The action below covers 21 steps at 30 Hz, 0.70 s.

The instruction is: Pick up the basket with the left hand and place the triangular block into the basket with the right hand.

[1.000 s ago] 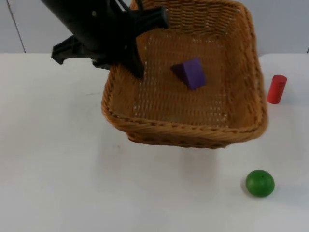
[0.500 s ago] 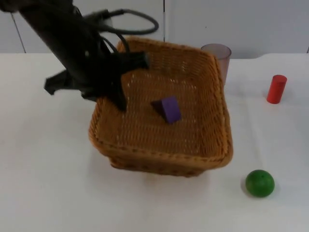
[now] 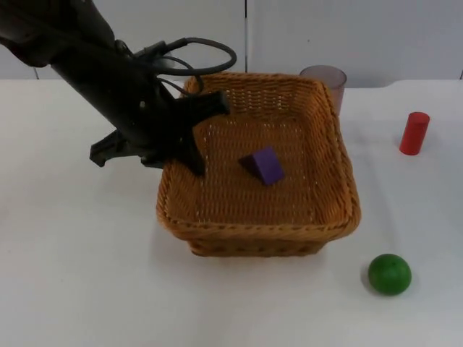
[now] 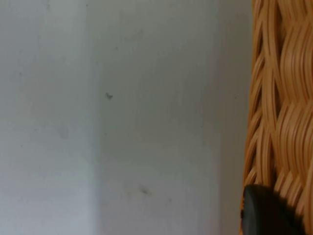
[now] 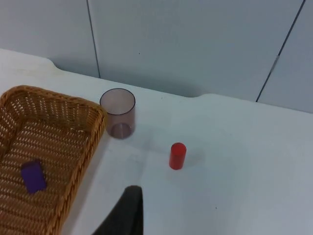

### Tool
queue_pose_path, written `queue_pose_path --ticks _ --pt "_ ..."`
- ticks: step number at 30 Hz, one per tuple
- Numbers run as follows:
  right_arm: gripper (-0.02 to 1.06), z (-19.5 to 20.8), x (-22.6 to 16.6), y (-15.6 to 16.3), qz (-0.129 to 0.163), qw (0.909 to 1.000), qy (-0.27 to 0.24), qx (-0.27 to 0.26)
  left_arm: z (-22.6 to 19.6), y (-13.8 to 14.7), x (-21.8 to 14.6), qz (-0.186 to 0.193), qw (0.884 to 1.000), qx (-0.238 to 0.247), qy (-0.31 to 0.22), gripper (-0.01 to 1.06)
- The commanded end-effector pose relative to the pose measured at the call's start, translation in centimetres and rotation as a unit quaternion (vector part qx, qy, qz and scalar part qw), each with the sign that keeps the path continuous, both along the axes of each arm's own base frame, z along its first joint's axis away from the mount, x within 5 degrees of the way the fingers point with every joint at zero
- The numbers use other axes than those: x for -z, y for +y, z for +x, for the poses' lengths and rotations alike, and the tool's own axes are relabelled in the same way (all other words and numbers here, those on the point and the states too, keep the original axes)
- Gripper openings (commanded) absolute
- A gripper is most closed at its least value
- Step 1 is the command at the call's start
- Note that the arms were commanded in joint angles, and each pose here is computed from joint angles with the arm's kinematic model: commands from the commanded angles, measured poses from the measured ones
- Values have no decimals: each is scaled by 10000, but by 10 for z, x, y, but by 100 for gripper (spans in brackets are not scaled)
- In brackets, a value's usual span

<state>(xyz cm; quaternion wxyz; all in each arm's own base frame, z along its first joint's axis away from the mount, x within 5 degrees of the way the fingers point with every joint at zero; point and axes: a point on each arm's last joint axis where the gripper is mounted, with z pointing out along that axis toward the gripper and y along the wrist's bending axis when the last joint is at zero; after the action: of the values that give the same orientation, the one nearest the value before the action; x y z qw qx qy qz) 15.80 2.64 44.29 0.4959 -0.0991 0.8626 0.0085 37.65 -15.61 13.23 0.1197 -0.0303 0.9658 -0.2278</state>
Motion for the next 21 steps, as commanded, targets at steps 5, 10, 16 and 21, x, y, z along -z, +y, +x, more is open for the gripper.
queue_pose_path --ticks 5,10,16,21 --pt "105 -1 -3 -2 -57 10000 -56 29 0 3 3 -15 10000 -64 -10 0" --pt "105 -1 -3 -2 -57 10000 -56 29 -8 10 17 10 9996 -217 162 0" --pt "105 -1 -3 -2 -57 10000 -56 29 -8 21 23 -503 9975 -502 47 0" --pt "105 -1 -3 -2 -7 10000 -49 56 -4 19 20 -752 9955 -552 -147 0"
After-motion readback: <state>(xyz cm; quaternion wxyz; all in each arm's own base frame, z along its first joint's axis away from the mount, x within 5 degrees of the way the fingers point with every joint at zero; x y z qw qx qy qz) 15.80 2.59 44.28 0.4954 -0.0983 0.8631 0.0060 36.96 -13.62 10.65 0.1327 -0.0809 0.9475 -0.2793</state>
